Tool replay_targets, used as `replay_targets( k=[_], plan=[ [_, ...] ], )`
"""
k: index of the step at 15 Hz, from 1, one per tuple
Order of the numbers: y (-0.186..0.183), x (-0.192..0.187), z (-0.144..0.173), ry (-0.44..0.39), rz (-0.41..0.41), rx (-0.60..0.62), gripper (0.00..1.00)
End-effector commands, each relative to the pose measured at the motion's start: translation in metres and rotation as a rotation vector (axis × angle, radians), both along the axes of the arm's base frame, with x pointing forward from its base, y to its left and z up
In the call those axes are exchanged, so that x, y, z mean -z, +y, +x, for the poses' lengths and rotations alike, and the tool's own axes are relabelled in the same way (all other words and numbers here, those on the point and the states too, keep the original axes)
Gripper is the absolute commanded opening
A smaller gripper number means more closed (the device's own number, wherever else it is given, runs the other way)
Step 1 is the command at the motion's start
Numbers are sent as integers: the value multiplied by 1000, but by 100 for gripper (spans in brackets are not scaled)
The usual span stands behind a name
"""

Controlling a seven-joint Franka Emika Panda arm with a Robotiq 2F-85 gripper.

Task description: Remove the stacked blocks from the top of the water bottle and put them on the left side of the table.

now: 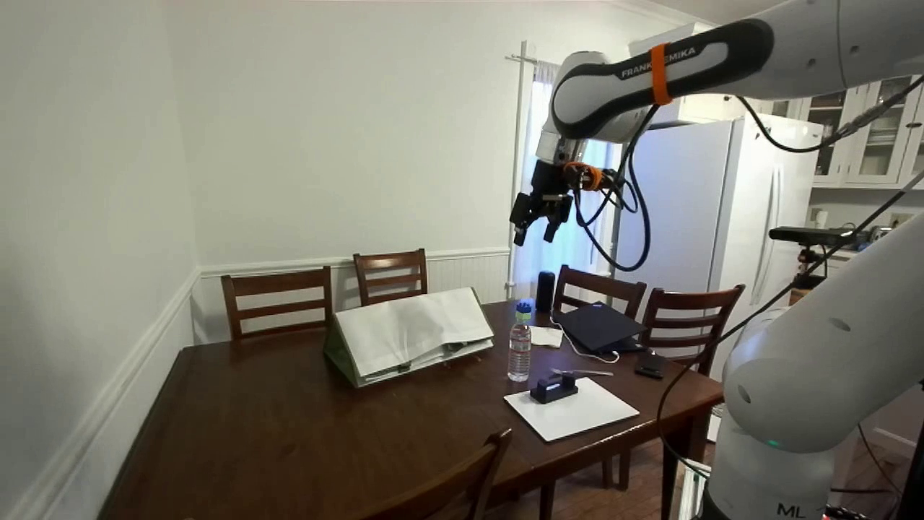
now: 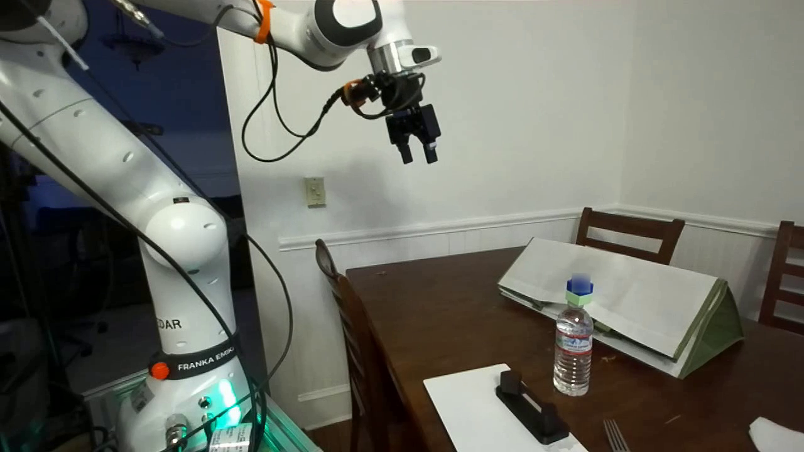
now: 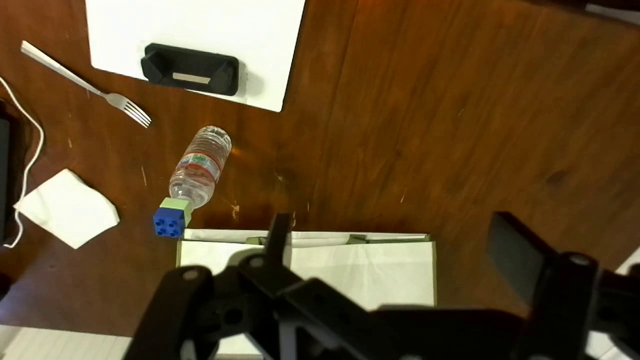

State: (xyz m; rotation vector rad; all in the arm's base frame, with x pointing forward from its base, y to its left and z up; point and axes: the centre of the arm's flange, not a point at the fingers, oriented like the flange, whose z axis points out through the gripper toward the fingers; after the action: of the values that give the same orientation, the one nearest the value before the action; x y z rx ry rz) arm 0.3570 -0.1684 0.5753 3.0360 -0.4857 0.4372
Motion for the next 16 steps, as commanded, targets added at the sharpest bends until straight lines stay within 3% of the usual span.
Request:
replay_targets(
  k=[1,9,10,11,16],
  plan=[
    [-61,13,46,-12,69,23,100],
    [-155,81,73,10,174,81,100],
    [-162,84,73,48,207,118,100],
    [-138,82,60,30,168,95,100],
    [-152,93,68,54,181,122,100]
  ],
)
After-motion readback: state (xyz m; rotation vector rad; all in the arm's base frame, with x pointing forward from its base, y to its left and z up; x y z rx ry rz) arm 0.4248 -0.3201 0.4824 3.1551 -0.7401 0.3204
